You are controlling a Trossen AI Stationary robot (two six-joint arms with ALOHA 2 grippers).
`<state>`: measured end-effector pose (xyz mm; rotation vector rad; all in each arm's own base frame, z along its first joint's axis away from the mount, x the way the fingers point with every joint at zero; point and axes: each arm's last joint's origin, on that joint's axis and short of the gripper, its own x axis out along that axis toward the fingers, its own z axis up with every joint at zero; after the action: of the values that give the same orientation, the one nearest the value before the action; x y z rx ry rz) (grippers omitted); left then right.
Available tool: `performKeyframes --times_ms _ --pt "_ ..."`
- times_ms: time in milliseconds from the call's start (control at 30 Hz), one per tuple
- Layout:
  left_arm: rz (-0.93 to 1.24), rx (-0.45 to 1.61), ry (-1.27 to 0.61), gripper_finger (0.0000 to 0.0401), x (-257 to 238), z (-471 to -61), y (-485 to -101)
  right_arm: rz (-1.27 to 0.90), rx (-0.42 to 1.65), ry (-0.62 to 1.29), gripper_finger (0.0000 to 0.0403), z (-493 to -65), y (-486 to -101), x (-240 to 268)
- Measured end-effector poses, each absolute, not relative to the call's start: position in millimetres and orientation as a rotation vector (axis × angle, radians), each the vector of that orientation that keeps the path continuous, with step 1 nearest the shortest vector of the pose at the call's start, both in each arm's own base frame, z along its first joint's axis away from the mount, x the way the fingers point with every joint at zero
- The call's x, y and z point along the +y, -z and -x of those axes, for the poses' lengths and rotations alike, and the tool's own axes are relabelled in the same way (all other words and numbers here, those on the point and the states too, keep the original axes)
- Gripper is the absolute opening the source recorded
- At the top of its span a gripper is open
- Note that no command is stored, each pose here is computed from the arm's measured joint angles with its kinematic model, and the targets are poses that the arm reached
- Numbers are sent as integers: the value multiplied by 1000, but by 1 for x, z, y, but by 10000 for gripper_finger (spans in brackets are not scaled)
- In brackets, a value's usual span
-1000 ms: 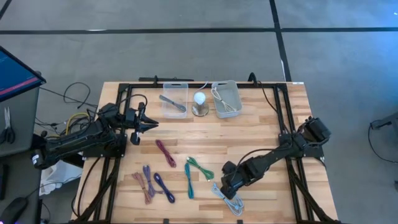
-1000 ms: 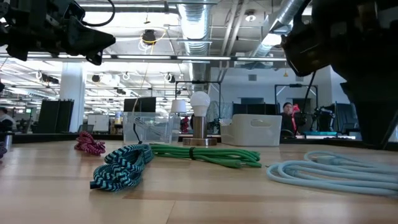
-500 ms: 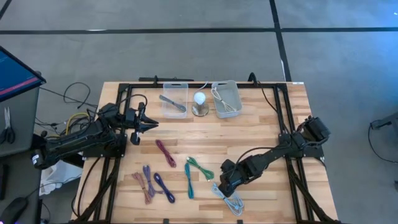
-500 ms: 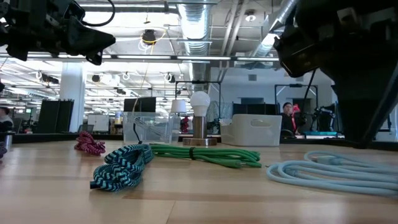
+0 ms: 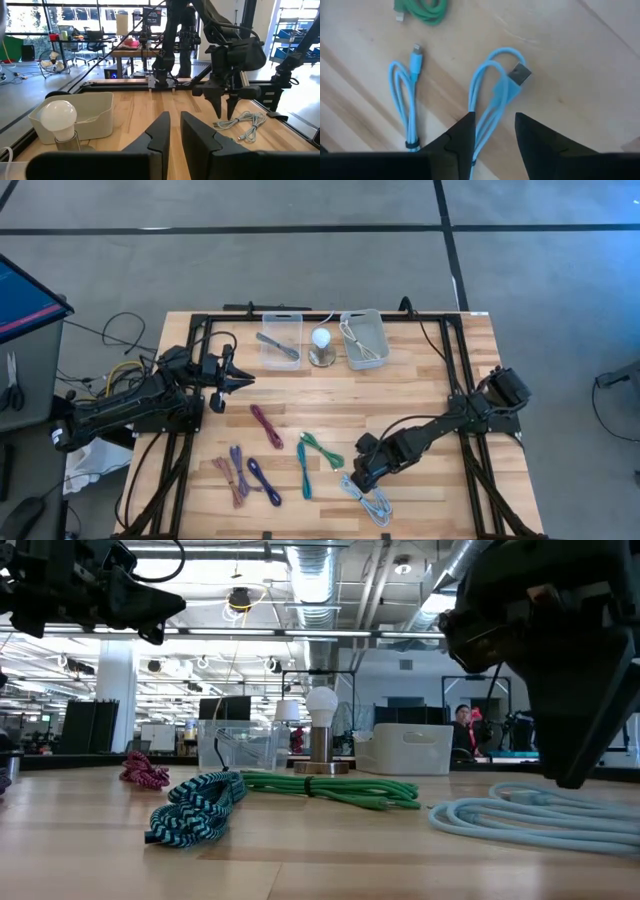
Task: Pick & Place USB Port
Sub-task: Put the right light blue charger cable into the gray bin
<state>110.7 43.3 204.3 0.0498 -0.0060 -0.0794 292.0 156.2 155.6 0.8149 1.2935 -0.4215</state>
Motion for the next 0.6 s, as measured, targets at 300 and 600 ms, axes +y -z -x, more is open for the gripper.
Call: performKeyframes --times_ms 300,600 --pt "-50 -6 80 44 43 -111 -204 -824 1280 406 116 -291 -151 156" --pt "-49 -6 79 44 43 -111 -204 -808 1269 423 116 -292 -149 156"
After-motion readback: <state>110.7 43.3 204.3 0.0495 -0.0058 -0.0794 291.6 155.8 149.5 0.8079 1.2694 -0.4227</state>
